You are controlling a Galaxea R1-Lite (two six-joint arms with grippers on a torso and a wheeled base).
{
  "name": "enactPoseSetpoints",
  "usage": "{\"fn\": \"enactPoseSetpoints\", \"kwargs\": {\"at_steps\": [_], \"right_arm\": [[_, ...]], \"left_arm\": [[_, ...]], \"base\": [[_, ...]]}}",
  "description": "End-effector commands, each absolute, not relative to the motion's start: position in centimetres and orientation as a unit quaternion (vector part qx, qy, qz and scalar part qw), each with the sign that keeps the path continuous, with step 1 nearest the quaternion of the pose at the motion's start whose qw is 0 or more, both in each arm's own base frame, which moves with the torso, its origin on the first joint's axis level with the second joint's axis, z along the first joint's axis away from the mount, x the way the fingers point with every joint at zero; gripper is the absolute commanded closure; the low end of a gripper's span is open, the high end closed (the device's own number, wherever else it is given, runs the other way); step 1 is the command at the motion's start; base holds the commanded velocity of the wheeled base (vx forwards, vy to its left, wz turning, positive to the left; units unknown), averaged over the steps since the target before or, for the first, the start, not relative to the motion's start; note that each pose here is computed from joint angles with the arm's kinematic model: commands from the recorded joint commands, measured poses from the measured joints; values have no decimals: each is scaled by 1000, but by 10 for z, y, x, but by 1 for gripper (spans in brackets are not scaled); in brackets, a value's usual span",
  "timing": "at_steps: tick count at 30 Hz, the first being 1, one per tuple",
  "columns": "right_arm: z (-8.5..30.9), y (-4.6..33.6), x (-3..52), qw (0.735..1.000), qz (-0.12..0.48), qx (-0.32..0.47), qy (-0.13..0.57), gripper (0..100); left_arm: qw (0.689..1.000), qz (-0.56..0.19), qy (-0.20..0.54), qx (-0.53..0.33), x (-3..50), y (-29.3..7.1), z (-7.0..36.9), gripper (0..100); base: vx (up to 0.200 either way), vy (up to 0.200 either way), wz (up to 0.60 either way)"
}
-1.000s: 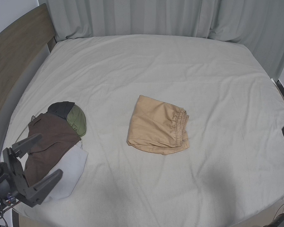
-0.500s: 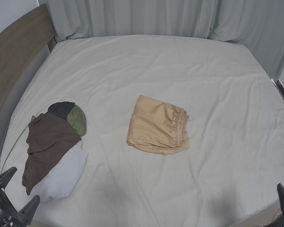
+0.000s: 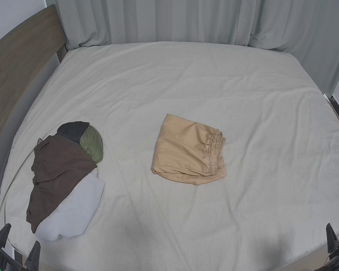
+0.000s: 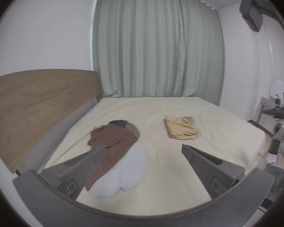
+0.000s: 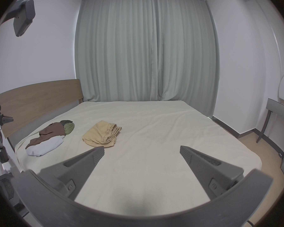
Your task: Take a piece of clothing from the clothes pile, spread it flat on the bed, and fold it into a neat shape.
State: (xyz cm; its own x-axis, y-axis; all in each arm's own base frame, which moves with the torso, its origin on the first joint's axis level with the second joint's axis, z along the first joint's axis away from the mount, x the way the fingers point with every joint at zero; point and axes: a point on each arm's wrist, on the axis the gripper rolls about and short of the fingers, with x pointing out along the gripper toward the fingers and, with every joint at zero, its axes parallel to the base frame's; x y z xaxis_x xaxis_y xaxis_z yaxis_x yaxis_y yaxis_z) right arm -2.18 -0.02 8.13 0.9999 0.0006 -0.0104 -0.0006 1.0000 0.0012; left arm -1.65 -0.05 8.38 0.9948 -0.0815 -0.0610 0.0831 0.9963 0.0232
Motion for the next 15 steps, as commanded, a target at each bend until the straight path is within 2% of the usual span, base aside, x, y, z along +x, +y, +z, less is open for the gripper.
{"fn": "enactPoseSetpoints", "kwargs": {"at_steps": [1,15], "right_arm": [[75,0,-22,1000,-1,0,8,0],[76,0,-22,1000,-2,-2,8,0]], "left_arm": [[1000,-3,1,7,-22,0,76,0],[1000,-5,0,2,-23,0,76,0]], "base": [[0,0,0],[0,0,0]]}}
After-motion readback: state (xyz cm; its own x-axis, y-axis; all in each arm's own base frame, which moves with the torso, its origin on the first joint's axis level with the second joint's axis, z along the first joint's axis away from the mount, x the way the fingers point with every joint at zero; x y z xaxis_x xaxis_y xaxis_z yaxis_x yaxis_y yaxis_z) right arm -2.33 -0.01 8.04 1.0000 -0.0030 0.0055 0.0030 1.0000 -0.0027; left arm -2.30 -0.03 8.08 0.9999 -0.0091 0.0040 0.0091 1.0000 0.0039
